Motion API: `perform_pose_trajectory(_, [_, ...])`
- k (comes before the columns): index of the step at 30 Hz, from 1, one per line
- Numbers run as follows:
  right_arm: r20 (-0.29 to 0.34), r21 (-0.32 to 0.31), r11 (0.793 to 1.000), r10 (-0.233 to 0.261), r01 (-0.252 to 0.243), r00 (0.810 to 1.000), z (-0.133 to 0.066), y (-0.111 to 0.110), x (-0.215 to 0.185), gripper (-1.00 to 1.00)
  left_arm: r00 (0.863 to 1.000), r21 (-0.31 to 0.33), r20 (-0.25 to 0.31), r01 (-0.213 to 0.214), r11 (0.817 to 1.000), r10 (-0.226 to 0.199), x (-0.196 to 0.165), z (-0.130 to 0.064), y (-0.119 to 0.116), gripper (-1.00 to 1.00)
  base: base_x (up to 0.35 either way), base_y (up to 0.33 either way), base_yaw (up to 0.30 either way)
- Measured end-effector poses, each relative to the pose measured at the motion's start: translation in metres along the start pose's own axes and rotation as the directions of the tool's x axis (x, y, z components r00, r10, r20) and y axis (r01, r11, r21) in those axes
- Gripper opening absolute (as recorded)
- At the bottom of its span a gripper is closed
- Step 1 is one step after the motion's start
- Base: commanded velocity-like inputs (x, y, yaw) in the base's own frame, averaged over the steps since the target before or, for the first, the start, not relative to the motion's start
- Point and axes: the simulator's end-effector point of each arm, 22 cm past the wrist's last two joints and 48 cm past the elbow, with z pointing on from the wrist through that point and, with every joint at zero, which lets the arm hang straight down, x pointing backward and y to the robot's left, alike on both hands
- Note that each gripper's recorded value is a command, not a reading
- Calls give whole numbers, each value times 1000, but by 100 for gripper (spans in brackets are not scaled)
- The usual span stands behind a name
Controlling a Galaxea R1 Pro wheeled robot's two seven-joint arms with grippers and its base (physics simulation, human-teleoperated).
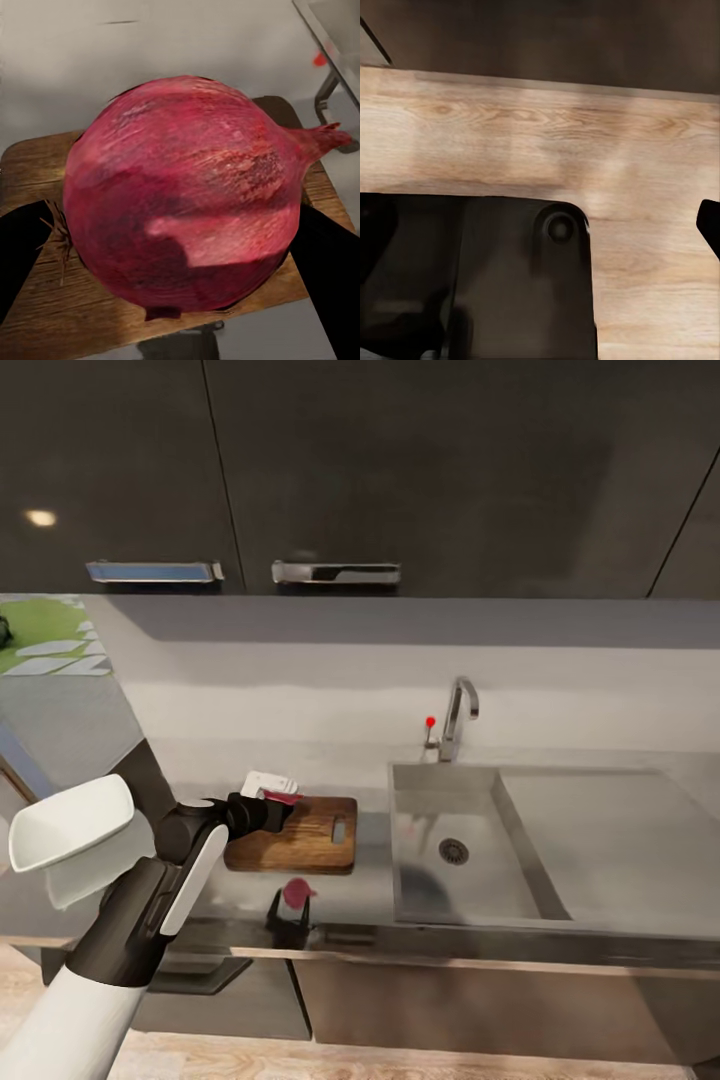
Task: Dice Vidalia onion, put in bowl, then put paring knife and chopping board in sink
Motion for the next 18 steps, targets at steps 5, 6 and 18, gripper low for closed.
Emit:
perform_pose_trajectory(5, [-8,-1,1000,-1,1,1000,-1,0,2,100,1000,1,-8,1,1000,-1,4,3,0,-100,150,101,0])
perform_pose_trajectory(6, [-9,-1,1000,-1,1,1000,-2,0,2,100,1000,1,-10,2,1000,-2,4,4,0,-100,156,86,0])
perform_pose_trajectory(18, [-18,-2,1000,0,0,1000,-4,0,4,100,999,8,-36,4,1000,-4,19,11,-3,-100,29,10,0])
